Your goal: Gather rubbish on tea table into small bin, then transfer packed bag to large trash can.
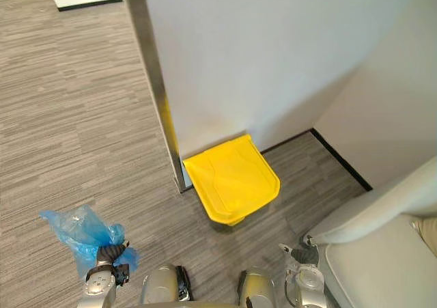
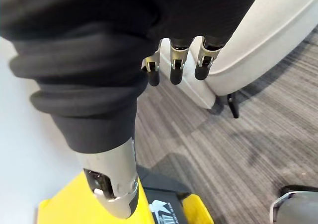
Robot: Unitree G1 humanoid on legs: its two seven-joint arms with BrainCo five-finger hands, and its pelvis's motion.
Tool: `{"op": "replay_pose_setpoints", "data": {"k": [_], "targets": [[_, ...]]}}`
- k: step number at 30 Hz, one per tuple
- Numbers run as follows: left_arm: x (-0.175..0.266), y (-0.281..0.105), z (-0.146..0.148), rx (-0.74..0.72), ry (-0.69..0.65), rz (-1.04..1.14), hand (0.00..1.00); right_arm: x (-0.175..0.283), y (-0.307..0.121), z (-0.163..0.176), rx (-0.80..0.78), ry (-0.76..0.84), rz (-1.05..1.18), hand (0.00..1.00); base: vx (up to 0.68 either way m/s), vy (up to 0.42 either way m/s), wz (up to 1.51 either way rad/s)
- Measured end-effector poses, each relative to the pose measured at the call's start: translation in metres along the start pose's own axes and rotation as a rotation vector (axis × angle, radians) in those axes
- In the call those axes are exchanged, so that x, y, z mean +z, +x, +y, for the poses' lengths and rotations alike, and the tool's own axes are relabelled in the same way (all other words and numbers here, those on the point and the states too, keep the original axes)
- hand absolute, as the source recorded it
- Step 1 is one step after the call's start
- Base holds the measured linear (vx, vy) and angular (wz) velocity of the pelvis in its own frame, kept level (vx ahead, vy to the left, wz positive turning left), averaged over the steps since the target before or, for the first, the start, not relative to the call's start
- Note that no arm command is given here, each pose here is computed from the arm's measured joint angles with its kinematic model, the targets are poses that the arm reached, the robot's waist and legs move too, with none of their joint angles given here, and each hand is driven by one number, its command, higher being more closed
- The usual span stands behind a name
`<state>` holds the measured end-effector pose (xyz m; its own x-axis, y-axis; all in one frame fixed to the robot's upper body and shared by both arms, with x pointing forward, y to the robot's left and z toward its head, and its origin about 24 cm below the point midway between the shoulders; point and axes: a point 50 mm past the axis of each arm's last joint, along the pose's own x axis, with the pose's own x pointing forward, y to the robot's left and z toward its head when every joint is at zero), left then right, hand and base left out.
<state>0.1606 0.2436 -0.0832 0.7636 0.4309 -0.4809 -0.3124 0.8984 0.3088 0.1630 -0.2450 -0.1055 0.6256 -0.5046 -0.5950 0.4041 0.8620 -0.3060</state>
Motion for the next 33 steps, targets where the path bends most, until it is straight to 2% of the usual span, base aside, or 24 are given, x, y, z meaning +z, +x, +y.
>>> {"op": "replay_pose_setpoints", "data": {"k": [6, 10, 12, 17, 21, 23, 24, 26, 27, 29, 30, 33], "targets": [[0.026, 0.015, -0.02, -0.026, -0.028, -0.057, 1.0, 0.021, 0.01, -0.022, -0.073, -0.012, -0.056, 0.0, 0.21, -0.09, 0.66], [0.029, 0.015, -0.027, -0.054, -0.019, -0.069, 1.0, 0.029, 0.01, -0.027, -0.098, 0.055, -0.082, 0.0, 0.32, -0.193, 0.45], [0.034, 0.017, -0.03, -0.064, -0.02, -0.084, 1.0, 0.031, 0.007, -0.02, -0.096, 0.125, -0.083, 0.0, 0.33, -0.246, 0.15], [0.043, 0.014, -0.051, -0.126, -0.045, -0.105, 1.0, 0.03, 0.003, 0.0, -0.044, 0.147, -0.075, 0.0, 0.13, -0.185, -0.04], [0.043, 0.014, -0.05, -0.133, -0.04, -0.106, 1.0, 0.039, -0.001, 0.027, 0.077, 0.068, -0.117, 0.0, 0.01, -0.17, 0.03], [0.043, 0.014, -0.05, -0.138, -0.032, -0.108, 1.0, 0.055, -0.004, 0.049, 0.156, 0.019, -0.174, 0.0, 0.02, -0.209, 0.32], [0.045, 0.014, -0.052, -0.151, -0.02, -0.119, 1.0, 0.086, -0.005, 0.07, 0.216, -0.042, -0.277, 0.0, 0.02, -0.233, 0.43], [0.048, 0.013, -0.055, -0.164, -0.008, -0.135, 1.0, 0.124, -0.005, 0.088, 0.26, -0.103, -0.386, 0.0, 0.02, -0.254, 0.39], [0.056, 0.013, -0.061, -0.187, -0.005, -0.167, 1.0, 0.159, -0.002, 0.093, 0.26, -0.143, -0.472, 0.0, 0.0, -0.223, 0.32], [0.061, 0.012, -0.064, -0.197, -0.007, -0.193, 1.0, 0.187, 0.001, 0.091, 0.244, -0.168, -0.53, 0.0, -0.03, -0.16, 0.3], [0.068, 0.01, -0.063, -0.193, -0.017, -0.231, 1.0, 0.219, 0.005, 0.085, 0.207, -0.181, -0.577, 0.0, -0.05, -0.133, 0.29], [0.075, 0.008, -0.063, -0.186, -0.04, -0.272, 1.0, 0.254, 0.008, 0.07, 0.14, -0.221, -0.636, 0.0, -0.07, -0.093, 0.22]]}}
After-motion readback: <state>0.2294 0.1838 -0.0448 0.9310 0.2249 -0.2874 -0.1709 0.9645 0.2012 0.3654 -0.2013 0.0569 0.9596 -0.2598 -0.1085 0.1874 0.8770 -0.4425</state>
